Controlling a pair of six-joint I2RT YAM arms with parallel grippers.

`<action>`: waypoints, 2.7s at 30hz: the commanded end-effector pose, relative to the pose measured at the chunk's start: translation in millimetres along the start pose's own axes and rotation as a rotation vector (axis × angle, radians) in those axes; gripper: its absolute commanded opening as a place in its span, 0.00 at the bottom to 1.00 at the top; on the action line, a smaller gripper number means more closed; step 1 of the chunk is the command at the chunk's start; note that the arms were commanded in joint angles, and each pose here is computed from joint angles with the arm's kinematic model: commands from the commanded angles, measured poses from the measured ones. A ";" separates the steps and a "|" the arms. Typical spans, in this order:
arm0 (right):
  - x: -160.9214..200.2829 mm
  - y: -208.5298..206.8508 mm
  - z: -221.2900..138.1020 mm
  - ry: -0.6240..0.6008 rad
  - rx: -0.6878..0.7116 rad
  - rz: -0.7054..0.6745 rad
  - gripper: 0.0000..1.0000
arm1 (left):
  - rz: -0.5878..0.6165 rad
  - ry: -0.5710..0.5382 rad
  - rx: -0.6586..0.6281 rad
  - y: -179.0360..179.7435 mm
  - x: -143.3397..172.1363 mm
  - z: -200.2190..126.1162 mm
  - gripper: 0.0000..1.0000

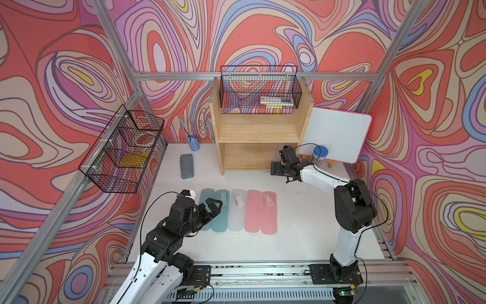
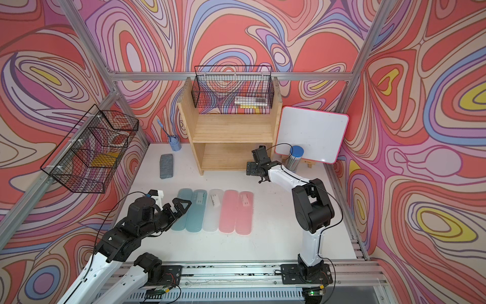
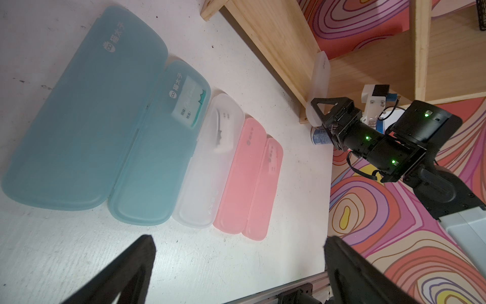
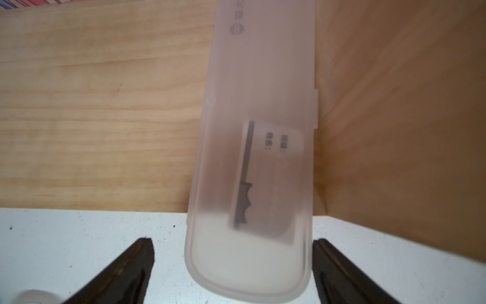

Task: Remove the pencil cases from the shelf
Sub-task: Pick up the pencil case from the shelf.

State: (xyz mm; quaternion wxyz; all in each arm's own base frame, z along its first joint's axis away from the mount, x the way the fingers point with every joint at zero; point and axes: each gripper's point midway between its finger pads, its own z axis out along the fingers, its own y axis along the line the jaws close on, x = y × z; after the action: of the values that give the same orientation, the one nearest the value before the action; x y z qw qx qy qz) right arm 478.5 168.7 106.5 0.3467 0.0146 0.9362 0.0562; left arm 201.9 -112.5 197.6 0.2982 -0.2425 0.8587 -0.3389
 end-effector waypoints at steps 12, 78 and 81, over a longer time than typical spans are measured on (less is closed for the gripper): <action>-5.6 -4.1 17.4 0.042 0.072 0.008 0.89 | 0.000 -0.001 -0.043 11.5 1.5 2.1 0.99; 137.3 -7.7 -125.1 0.108 -0.009 0.013 0.73 | 0.004 0.001 0.012 2.0 1.5 5.7 0.99; 156.6 -15.7 -132.2 0.127 -0.003 0.038 0.73 | 0.009 -0.009 0.002 3.0 -0.3 2.3 0.99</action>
State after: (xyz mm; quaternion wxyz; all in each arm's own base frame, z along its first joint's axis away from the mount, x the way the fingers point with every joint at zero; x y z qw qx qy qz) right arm 283.4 154.5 102.1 0.2819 0.0077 0.9576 0.0587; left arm 203.5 -114.1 192.2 0.2965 -0.2452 0.8570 -0.3429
